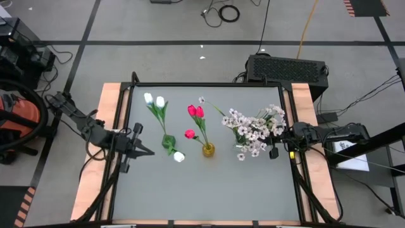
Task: Sort flowers into vase by color
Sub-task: Return to Home Position
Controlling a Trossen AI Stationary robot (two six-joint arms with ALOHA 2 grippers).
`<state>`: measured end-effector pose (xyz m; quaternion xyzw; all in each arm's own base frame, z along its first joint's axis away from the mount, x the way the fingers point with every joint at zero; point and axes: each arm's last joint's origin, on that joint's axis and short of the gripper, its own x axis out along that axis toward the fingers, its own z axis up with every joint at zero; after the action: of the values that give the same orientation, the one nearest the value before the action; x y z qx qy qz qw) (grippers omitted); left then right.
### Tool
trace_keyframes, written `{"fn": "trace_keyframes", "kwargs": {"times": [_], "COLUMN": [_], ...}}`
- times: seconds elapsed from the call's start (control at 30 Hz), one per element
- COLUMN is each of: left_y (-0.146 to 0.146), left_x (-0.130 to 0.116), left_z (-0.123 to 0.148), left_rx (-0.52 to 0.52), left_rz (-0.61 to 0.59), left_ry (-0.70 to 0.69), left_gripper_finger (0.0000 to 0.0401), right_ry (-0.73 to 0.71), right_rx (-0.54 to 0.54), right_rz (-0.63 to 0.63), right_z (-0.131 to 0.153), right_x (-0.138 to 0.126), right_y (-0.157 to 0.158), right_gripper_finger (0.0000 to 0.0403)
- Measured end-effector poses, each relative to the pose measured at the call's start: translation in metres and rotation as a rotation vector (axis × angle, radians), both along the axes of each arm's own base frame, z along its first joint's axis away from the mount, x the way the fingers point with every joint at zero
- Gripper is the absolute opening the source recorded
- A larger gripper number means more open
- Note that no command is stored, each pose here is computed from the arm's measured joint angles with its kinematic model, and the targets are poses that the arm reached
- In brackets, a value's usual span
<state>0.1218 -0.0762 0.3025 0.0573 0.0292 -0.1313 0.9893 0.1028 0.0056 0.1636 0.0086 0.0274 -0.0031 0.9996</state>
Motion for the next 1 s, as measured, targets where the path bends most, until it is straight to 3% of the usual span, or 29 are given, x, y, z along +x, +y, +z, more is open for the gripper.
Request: {"fn": "trace_keyframes", "kwargs": {"times": [0.3,0.6,1.0], "left_y": [0.012,0.017,0.02], "left_x": [-0.017,-0.023,-0.028], "left_z": [-0.023,-0.037,-0.052], "left_rx": [-0.07,-0.071,-0.065], "left_rz": [-0.006,-0.012,0.0], "left_ry": [-0.065,-0.078,-0.101], "left_gripper_finger": [0.0006,0.0006,0.0006], "right_ry": [-0.002,-0.095,-0.085], "right_rx": [0.001,-0.047,-0.045], "right_rz": [0.01,0.016,0.005], "right_z": [0.0,0.007,0.007], "right_x": [0.0,-0.006,-0.005], "right_y": [0.0,0.0,0.0], "right_gripper_finger": [0.0,0.0,0.0]}}
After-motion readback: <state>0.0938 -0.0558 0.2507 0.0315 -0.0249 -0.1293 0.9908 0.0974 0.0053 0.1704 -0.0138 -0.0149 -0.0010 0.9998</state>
